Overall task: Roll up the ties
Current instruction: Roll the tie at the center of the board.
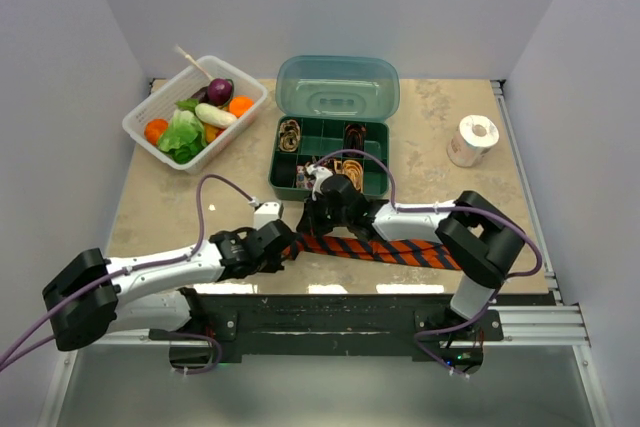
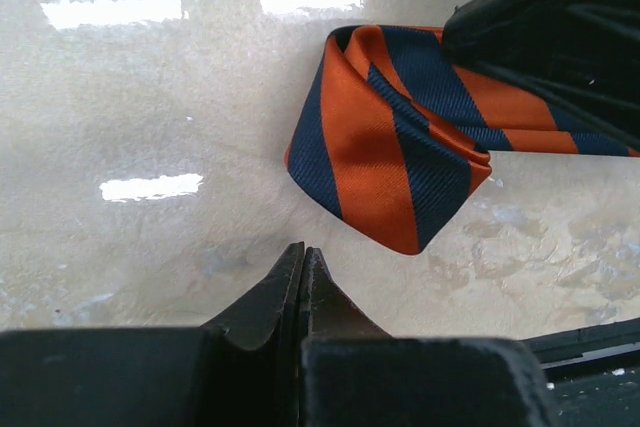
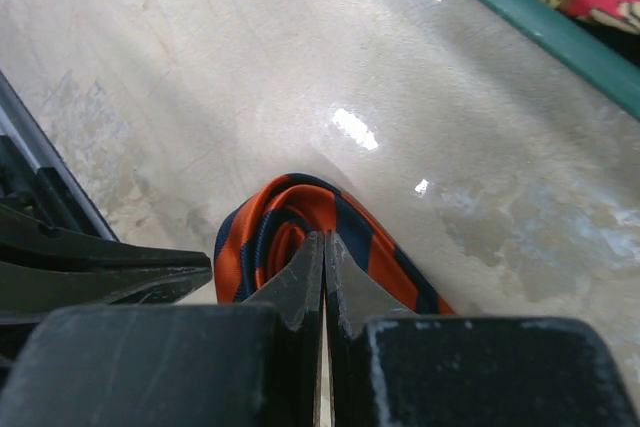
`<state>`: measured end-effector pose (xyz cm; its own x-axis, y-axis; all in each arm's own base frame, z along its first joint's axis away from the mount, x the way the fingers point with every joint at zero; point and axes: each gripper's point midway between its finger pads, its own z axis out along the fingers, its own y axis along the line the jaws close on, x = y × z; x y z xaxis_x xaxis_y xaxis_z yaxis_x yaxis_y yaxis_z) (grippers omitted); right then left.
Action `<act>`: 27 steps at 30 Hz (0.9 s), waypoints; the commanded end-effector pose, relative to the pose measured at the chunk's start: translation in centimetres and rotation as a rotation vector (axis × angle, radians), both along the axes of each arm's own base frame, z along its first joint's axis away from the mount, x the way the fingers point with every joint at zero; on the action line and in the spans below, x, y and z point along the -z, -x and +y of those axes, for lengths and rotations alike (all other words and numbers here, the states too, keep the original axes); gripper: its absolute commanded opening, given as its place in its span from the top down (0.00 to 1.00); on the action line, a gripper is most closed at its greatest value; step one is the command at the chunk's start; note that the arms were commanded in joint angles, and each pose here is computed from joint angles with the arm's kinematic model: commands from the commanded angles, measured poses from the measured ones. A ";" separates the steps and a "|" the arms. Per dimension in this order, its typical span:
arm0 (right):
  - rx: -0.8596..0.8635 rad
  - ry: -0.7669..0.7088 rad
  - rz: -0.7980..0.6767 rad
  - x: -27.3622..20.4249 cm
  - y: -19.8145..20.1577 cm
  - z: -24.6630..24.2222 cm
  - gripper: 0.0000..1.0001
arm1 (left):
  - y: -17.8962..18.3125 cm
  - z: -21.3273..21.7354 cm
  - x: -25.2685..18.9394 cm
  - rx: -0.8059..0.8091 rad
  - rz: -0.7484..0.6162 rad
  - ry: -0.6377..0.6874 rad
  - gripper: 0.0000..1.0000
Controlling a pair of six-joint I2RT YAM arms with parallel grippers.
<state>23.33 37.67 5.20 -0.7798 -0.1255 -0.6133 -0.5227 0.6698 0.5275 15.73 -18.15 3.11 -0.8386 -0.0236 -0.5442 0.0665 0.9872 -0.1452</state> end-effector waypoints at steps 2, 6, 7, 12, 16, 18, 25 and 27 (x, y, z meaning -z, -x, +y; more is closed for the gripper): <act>0.064 0.046 -0.073 -1.5 -1.5 -1.4 1.00 | -0.6 -2.5 0.0 0.037 -0.008 0.080 1.00; 0.093 0.098 -0.063 -0.5 -1.2 -3.0 1.00 | -0.9 -4.2 0.1 0.063 -0.008 0.128 1.00; 0.094 0.104 -0.064 -0.4 -1.1 -3.2 1.00 | -0.9 -4.3 0.2 0.064 -0.006 0.134 1.00; 0.083 0.125 -0.055 0.5 -0.2 -4.2 1.00 | -1.5 -5.1 0.3 0.058 -0.023 0.150 1.00; 0.074 0.132 -0.049 1.0 0.3 -4.7 1.00 | -2.2 -5.8 -0.3 0.050 -0.049 0.170 1.00; 0.066 0.141 -0.042 1.5 0.6 -4.9 1.00 | -2.7 -6.1 -0.5 0.041 -0.065 0.180 1.00; 0.042 0.167 -0.019 2.9 1.0 -4.9 1.00 | -3.4 -6.7 -0.7 0.020 -0.084 0.189 1.00; 0.035 0.171 -0.013 3.2 1.1 -5.0 1.00 | -3.7 -6.7 -0.9 0.013 -0.099 0.195 1.00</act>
<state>22.19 32.77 2.65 -0.7859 -0.1780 -0.5922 -0.4852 0.7713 0.4120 17.50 -23.10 1.88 -0.8306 -0.0601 -0.5536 0.1096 0.9571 -0.2683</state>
